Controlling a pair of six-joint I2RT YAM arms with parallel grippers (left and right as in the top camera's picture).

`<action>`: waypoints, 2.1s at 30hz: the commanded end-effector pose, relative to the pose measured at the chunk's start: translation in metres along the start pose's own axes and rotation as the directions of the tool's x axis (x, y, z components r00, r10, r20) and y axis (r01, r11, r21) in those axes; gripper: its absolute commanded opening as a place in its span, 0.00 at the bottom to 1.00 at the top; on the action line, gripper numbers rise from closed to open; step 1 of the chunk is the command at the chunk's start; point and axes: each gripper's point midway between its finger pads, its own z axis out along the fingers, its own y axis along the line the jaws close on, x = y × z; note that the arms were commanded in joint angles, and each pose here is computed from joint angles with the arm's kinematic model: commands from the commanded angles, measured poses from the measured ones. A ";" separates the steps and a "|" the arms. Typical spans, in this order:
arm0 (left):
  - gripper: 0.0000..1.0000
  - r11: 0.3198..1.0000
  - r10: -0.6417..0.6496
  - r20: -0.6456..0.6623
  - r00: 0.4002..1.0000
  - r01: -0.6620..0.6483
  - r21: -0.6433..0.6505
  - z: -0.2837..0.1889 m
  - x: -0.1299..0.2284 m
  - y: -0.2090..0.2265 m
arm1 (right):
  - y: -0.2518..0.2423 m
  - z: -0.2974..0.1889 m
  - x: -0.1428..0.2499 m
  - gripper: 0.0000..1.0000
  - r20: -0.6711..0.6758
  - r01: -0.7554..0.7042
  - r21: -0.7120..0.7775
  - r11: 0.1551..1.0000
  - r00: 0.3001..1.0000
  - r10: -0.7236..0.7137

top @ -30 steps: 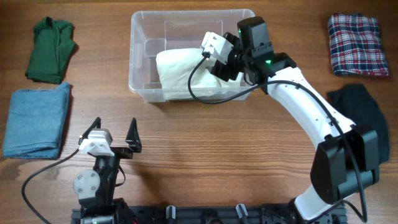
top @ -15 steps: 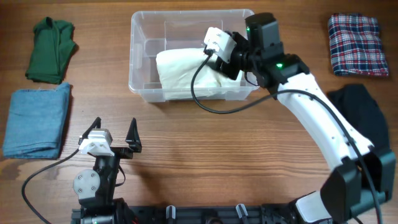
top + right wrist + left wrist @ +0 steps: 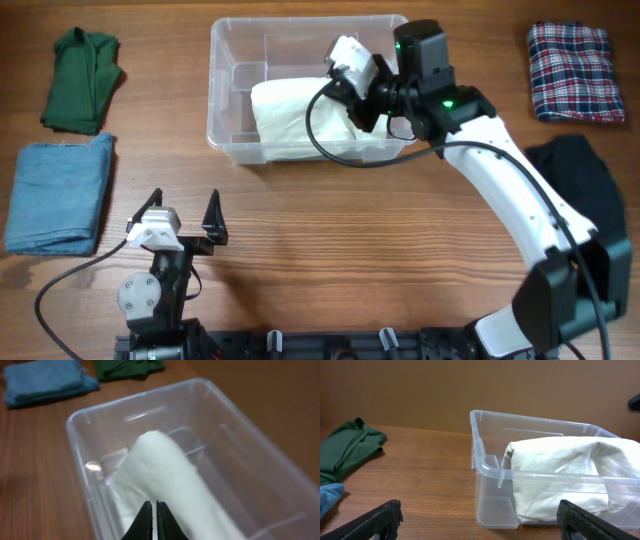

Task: Pack container
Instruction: 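Press and smooth the cream cloth flat with the right gripper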

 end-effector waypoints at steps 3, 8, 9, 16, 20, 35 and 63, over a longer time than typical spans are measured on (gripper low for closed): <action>1.00 1.000 -0.013 0.001 1.000 0.013 -0.015 0.000 0.002 0.003 | 0.017 0.029 0.016 0.04 -0.008 -0.035 -0.141 0.989 0.999 0.034; 1.00 1.000 -0.013 0.001 1.000 0.013 -0.015 0.000 0.002 0.003 | 0.022 0.044 0.027 0.04 -0.032 0.000 -0.157 0.988 0.999 -0.005; 1.00 1.000 -0.013 0.001 1.000 0.013 -0.015 0.000 0.002 0.003 | 0.021 0.047 0.029 0.04 -0.037 0.006 -0.152 0.988 0.999 -0.012; 1.00 1.000 -0.014 0.001 1.000 0.014 -0.015 0.000 0.002 0.003 | 0.005 0.065 0.047 0.04 -0.074 0.020 -0.094 0.995 0.997 -0.027; 1.00 1.000 -0.013 0.001 1.000 0.013 -0.015 0.000 0.002 0.003 | -0.005 0.074 0.051 0.04 -0.074 0.034 -0.059 0.998 0.996 -0.039; 1.00 1.000 -0.013 0.001 1.000 0.013 -0.015 0.000 0.002 0.003 | -0.073 0.093 0.068 0.04 -0.136 0.118 0.253 0.960 0.987 -0.085; 1.00 1.000 -0.013 0.001 1.000 0.013 -0.015 0.000 0.002 0.003 | -0.140 0.093 0.076 0.04 -0.036 0.083 0.452 0.888 0.997 -0.075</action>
